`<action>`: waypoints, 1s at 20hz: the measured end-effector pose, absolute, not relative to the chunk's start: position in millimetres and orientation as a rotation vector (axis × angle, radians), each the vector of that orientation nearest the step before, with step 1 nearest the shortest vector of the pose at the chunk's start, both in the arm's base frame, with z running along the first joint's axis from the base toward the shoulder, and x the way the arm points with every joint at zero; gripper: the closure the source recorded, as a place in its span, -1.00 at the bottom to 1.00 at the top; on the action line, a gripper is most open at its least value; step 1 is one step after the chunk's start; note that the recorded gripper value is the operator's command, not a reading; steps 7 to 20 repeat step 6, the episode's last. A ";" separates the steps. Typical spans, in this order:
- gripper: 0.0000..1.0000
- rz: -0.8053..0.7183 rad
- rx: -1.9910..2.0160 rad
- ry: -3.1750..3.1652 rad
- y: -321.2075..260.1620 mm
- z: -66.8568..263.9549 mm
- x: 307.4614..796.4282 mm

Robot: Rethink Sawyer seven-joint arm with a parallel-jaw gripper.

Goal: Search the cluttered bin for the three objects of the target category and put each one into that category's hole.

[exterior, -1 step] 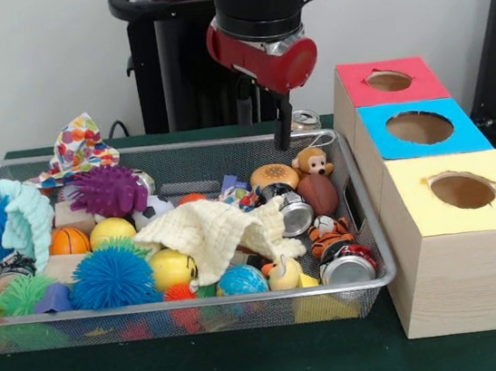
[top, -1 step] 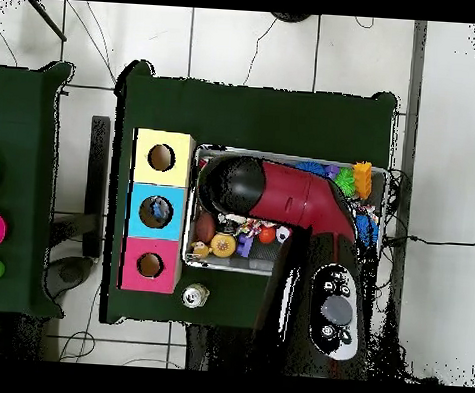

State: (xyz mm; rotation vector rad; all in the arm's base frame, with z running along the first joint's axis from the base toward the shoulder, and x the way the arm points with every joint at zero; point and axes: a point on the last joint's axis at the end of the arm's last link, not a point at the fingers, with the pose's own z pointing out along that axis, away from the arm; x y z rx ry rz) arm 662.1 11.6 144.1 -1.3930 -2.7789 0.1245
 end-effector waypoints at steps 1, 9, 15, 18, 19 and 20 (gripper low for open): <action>-1.00 0.124 -1.393 -2.779 11.6 144.1 662.2; -1.00 0.124 -1.398 -2.776 9.2 144.0 662.2; -1.00 0.124 -1.398 -2.776 9.2 144.0 662.2; -1.00 0.124 -1.398 -2.776 9.2 144.0 662.2; -1.00 0.124 -1.398 -2.776 9.2 144.0 662.2; -1.00 0.124 -1.398 -2.776 9.2 144.0 662.2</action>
